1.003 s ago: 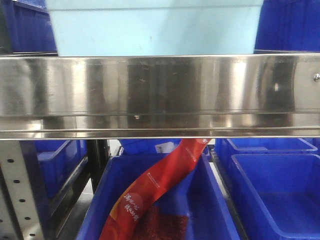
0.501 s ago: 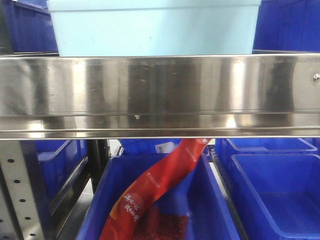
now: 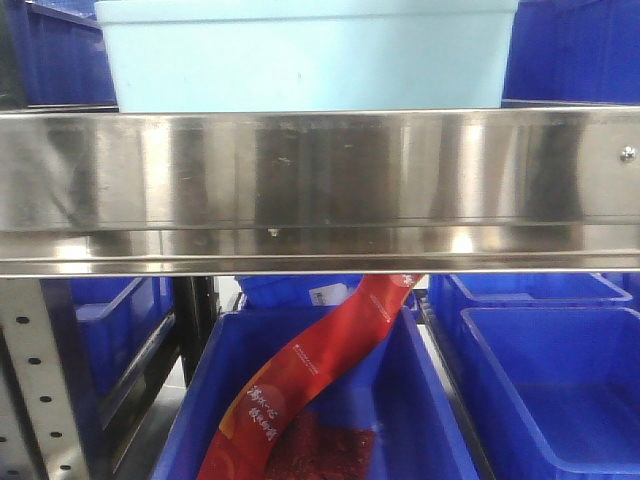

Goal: Move two blue bins to right shelf middle

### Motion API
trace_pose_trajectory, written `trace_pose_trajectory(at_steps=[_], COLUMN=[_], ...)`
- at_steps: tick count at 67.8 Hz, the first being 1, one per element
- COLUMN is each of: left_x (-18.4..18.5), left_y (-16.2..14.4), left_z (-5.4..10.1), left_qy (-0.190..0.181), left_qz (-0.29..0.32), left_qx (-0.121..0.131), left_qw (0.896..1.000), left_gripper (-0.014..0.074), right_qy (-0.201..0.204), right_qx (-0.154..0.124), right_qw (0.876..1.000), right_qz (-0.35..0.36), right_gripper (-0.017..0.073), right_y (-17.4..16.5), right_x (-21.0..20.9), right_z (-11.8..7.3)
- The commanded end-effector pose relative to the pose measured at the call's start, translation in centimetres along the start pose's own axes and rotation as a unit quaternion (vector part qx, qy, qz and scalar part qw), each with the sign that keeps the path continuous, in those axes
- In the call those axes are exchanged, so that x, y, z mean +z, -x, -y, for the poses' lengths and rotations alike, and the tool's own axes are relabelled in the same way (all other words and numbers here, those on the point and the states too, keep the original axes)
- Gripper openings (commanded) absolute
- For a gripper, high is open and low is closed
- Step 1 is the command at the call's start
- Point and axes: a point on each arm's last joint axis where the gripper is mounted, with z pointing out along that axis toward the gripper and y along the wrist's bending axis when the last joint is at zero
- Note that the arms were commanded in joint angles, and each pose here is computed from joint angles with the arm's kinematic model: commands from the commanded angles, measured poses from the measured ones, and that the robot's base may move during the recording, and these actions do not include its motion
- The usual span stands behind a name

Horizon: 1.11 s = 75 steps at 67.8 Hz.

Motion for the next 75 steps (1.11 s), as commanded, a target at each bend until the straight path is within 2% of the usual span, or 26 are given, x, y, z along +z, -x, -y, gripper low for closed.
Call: trace_pose_trajectory(at_steps=[1,12,27,41,51,63,75], left_x=[-0.6,-0.9,-2.0,-3.4,-5.7,-9.6,-12.0], left_y=[-1.4,-5.5,-10.8,-15.4,-17.8,-18.7,-19.4], left_z=[0.0,-0.9,-2.3,-4.9,-6.5,-7.0,-7.2], left_qy=[-0.025,-0.051,-0.092,-0.070,-0.047,-0.053,-0.064], left_qz=[0.043,0.087,0.180,0.206,0.233,0.309,0.361], left_qx=[-0.009,-0.002,0.005,-0.010,-0.020,-0.027,-0.027], left_qw=[0.999,0.995,0.979,0.976,0.971,0.949,0.930], left_gripper=[-0.0111,-0.0111,-0.0111,-0.0111,-0.0111,-0.0111,-0.0111], right_qy=[0.019,0.050,0.074,0.073,0.079,0.092,0.093], right_qx=[-0.009,-0.019,-0.028,-0.031,-0.027,-0.022,-0.022], right_qw=[0.999,0.992,0.986,0.988,0.983,0.973,0.972], right_qz=[0.048,0.113,0.147,0.133,0.161,0.212,0.216], right_gripper=[-0.0163,-0.0163,-0.0163,-0.0163,-0.0163,-0.0163,-0.0163], right_y=[-1.0,-3.7,-8.4,-12.4,-13.3,-13.1,-13.1], right_x=[-1.0,-1.3,-0.8,-1.0,-2.9,-4.9,-5.1], right_z=[0.3,0.8,1.6,2.6,3.2,3.4,3.5])
